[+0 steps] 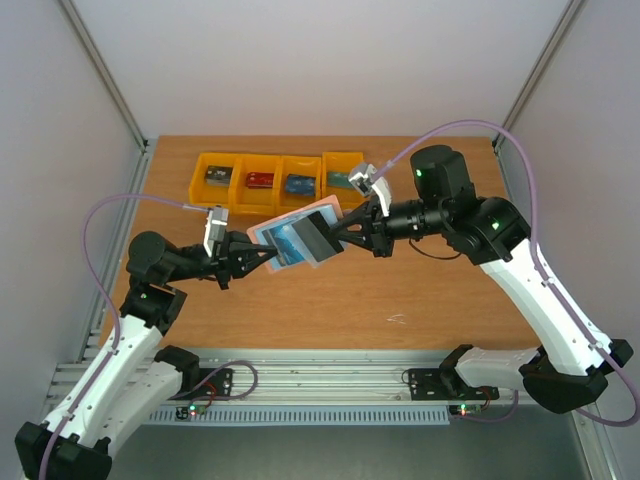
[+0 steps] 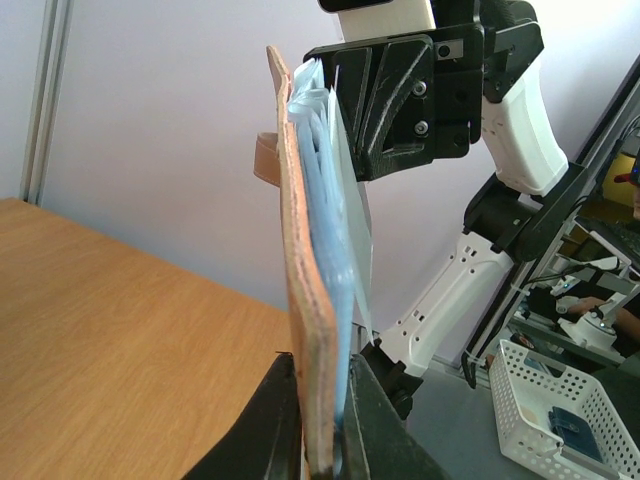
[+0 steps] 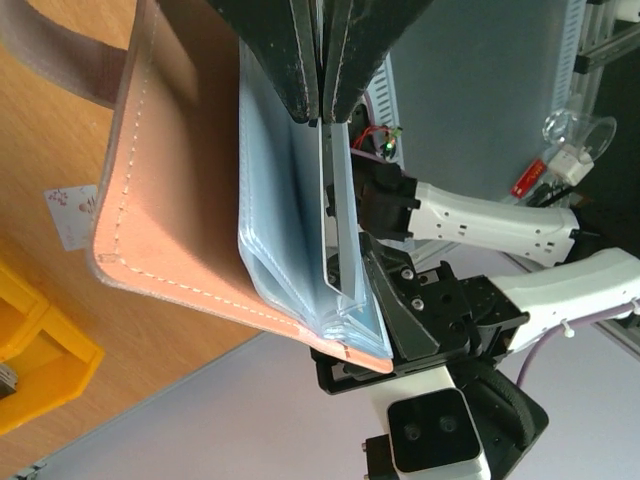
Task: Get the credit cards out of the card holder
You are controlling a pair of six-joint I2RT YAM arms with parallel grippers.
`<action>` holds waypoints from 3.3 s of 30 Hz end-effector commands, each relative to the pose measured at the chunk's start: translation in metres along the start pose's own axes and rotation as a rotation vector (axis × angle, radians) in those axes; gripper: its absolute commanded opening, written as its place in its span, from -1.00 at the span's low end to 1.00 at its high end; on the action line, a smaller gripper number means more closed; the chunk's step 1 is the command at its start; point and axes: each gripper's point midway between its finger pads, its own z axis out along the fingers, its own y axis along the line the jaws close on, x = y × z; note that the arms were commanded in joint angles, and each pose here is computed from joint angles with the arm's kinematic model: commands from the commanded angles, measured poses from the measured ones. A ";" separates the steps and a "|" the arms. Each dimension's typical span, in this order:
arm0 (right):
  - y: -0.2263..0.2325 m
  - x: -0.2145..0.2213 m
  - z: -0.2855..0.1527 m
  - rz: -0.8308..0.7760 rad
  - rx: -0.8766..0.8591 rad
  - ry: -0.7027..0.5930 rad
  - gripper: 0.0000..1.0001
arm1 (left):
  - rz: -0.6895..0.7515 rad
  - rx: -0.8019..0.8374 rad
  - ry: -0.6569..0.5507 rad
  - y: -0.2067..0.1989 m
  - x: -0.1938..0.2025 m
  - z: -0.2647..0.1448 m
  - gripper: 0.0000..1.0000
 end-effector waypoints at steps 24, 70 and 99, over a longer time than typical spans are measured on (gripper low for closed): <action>-0.022 -0.006 -0.059 -0.024 0.270 -0.064 -0.98 | -0.118 -0.154 0.171 0.063 0.073 0.002 -0.99; -0.023 0.027 -0.024 0.054 0.140 0.205 -0.98 | 0.052 -0.078 0.419 0.058 0.092 0.034 0.75; 0.040 0.032 0.033 -0.196 -0.004 0.362 -0.98 | 0.180 0.202 0.260 -0.037 0.006 0.027 -0.99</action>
